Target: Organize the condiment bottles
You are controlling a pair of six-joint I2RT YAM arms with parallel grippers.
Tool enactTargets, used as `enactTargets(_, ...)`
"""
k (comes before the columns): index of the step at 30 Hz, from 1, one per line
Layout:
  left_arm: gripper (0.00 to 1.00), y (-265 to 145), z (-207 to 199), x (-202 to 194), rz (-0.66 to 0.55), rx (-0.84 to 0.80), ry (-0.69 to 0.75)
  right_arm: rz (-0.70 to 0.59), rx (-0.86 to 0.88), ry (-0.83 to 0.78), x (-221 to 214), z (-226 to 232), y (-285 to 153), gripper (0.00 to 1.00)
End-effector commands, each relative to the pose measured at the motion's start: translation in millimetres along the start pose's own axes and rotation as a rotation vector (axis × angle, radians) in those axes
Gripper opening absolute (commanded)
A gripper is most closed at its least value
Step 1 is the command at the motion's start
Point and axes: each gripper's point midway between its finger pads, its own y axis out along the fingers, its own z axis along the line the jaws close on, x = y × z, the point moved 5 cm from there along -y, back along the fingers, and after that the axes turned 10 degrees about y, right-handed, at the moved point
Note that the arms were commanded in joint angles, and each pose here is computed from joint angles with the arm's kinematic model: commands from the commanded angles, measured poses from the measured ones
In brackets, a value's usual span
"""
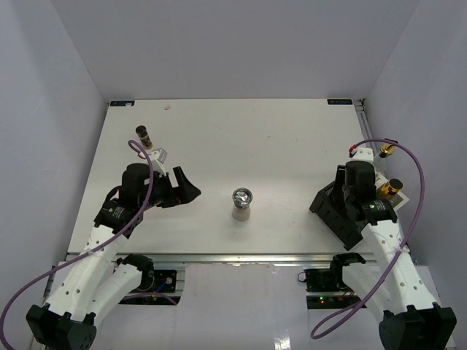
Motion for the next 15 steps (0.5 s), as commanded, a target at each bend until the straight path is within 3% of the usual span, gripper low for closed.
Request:
enactTargets(1,0.98,-4.8,-3.8,6.7,-0.022,-0.015,0.015,-0.064,-0.035,0.010,12.2,-2.9,4.1,0.57)
enactTargets(15,0.98,-9.7,-6.5,16.7,-0.040,-0.002,0.026,-0.054,-0.001,-0.002,17.7,1.1,-0.8,0.68)
